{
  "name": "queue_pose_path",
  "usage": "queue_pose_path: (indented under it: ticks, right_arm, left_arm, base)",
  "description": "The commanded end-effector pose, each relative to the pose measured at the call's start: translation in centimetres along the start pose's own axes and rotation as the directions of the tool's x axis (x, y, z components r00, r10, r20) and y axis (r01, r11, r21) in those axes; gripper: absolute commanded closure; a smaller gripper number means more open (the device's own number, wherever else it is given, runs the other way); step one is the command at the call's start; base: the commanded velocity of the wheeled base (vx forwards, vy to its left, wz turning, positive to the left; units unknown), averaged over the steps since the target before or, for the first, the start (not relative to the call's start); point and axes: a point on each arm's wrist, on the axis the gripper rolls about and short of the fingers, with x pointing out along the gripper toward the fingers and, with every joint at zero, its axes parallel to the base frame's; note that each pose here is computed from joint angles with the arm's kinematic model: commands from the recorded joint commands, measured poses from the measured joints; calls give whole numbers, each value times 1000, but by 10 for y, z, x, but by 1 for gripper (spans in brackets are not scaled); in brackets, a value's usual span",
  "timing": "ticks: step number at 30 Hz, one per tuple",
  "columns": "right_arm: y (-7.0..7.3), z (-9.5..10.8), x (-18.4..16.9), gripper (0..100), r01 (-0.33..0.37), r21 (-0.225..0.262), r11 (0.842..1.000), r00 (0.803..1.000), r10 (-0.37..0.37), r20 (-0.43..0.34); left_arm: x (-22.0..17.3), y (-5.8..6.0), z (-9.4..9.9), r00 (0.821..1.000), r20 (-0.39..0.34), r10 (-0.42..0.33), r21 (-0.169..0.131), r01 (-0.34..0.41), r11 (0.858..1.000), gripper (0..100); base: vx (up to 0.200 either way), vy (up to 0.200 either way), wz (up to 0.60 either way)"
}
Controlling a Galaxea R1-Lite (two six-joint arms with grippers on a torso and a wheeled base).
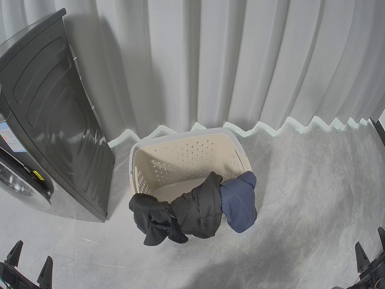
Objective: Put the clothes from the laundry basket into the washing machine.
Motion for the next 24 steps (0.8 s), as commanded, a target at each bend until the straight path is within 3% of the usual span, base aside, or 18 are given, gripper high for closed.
queue_pose_path:
  ticks: [1, 24]
  right_arm:
    - [0, -4, 0, 0, -1, 0, 1000, 1000, 1, 0]
    - [0, -5, 0, 0, -1, 0, 1000, 1000, 1, -1]
  left_arm:
    - [0, 0, -5, 1000, 2, 0, -1, 0, 1000, 0]
    - [0, 0, -5, 1000, 2, 0, -3, 0, 1000, 0]
  base:
    - [0, 200, 0]
    - [0, 200, 0]
